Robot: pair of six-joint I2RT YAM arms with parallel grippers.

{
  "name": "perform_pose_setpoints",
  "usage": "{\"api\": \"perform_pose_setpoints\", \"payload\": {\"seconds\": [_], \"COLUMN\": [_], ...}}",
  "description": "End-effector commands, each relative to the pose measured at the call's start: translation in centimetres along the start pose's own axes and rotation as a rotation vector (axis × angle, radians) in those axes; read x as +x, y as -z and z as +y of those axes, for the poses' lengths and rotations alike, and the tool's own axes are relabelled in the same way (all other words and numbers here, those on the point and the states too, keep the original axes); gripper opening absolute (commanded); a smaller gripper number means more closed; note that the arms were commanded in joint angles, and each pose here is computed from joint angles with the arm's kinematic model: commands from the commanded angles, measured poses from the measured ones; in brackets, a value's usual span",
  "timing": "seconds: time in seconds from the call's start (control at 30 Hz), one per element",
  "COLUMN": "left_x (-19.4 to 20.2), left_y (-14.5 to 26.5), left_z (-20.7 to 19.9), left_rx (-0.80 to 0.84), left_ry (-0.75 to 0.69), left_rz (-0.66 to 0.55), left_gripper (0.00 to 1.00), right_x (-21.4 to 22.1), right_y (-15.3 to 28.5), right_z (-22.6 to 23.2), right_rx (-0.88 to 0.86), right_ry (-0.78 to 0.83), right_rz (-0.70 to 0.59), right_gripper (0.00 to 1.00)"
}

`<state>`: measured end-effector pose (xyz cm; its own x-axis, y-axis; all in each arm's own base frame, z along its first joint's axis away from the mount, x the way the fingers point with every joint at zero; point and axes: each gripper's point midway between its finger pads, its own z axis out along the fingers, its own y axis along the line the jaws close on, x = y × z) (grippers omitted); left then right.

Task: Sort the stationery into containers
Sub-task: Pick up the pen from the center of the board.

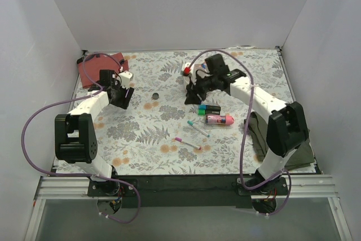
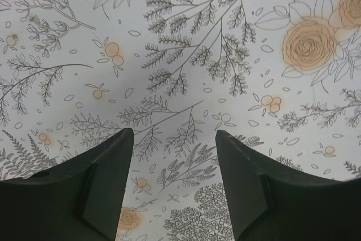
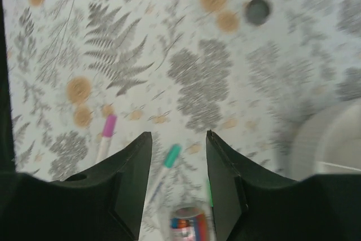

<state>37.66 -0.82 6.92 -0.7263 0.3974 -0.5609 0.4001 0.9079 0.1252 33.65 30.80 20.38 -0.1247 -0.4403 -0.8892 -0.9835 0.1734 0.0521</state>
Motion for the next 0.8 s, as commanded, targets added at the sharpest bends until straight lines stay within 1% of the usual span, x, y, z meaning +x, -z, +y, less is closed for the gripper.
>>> {"api": "perform_pose_setpoints", "payload": {"seconds": [0.0, 0.07, 0.17, 0.3, 0.57, 0.77], "left_x": [-3.0, -2.9, -2.9, -2.4, -1.8, -1.7], "left_y": [1.3, 1.2, 1.3, 1.5, 1.5, 1.6], "left_z": [0.5, 0.3, -0.9, -2.0, -4.4, -5.0], "left_rx": [-0.039, -0.03, 0.015, 0.043, 0.064, 0.063], "left_ry": [0.034, 0.048, 0.069, 0.062, -0.018, -0.031], "left_rz": [-0.127, -0.134, -0.146, -0.146, -0.134, -0.131], "left_gripper": [0.6, 0.6, 0.6, 0.6, 0.6, 0.6], "right_x": [7.1, 8.4, 9.8, 11.5, 13.6, 15.1], "right_y": [-1.7, -2.6, -4.1, -5.2, -5.4, -5.9], "right_z": [6.2, 6.4, 6.9, 8.1, 6.3, 4.9], "right_rx": [-0.116, -0.094, -0.074, -0.063, 0.06, 0.137], "right_ry": [-0.121, -0.152, -0.156, -0.114, -0.103, -0.12], "right_rz": [0.304, 0.371, 0.443, 0.52, 0.586, 0.622], "right_gripper": [0.51, 0.51, 0.51, 0.52, 0.51, 0.51]}}
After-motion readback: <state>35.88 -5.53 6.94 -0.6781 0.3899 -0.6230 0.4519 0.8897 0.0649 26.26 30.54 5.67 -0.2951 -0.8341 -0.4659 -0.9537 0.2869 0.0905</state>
